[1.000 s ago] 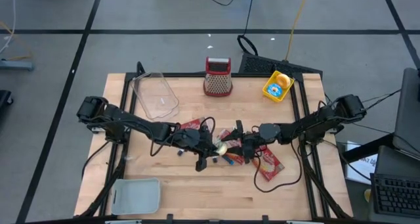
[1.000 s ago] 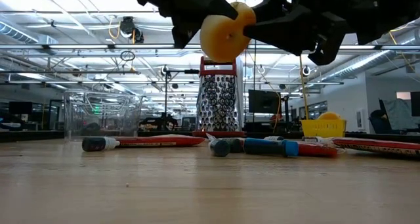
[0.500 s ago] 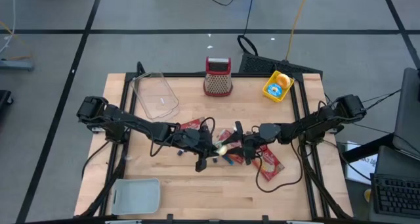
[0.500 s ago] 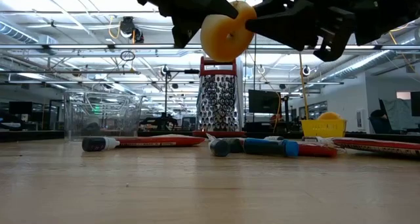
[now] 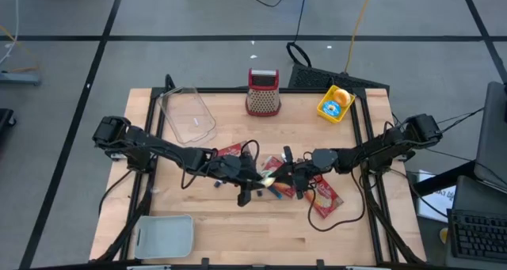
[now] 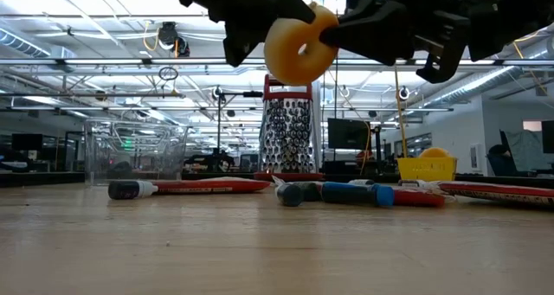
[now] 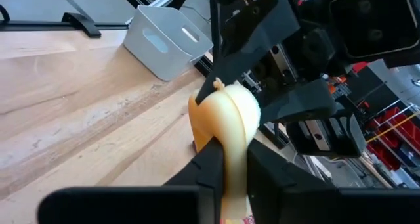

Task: Pick & Place Food Item
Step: Put the sky blue donut into the yellow bin

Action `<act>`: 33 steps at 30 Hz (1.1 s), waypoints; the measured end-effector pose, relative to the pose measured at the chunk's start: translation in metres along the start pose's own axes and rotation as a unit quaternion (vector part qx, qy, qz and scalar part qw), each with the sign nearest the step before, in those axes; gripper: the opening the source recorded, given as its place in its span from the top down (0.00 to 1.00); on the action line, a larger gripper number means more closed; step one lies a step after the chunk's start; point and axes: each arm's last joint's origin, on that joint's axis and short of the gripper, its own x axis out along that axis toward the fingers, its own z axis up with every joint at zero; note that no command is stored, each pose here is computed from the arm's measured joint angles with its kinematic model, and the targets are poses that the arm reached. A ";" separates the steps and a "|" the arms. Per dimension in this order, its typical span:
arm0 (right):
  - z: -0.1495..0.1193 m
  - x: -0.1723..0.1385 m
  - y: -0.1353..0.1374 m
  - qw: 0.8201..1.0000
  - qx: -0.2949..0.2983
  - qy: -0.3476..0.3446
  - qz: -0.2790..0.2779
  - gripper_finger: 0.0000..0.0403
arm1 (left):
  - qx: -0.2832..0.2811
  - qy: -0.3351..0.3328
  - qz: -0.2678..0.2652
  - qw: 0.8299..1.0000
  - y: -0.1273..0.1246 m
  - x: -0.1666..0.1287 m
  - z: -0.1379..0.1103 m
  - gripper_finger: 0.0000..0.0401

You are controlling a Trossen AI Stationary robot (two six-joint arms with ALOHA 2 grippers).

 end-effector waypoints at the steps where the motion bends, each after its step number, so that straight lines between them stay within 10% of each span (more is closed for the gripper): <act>1: 0.000 0.000 0.000 1.000 0.000 0.000 0.000 0.93 | 0.006 -0.004 -0.002 1.000 0.000 0.000 0.001 0.65; 16: 0.001 0.000 -0.001 1.000 -0.005 -0.006 -0.006 0.96 | -0.023 -0.095 -0.043 0.994 0.001 -0.073 0.051 0.36; 22: 0.003 -0.004 -0.005 0.999 -0.018 0.024 -0.038 0.96 | 0.059 -0.133 -0.059 0.988 -0.010 -0.109 0.062 0.35; 33: 0.019 -0.031 -0.020 0.996 -0.013 0.066 -0.050 0.96 | 0.087 -0.118 0.000 0.989 0.002 -0.122 0.018 0.35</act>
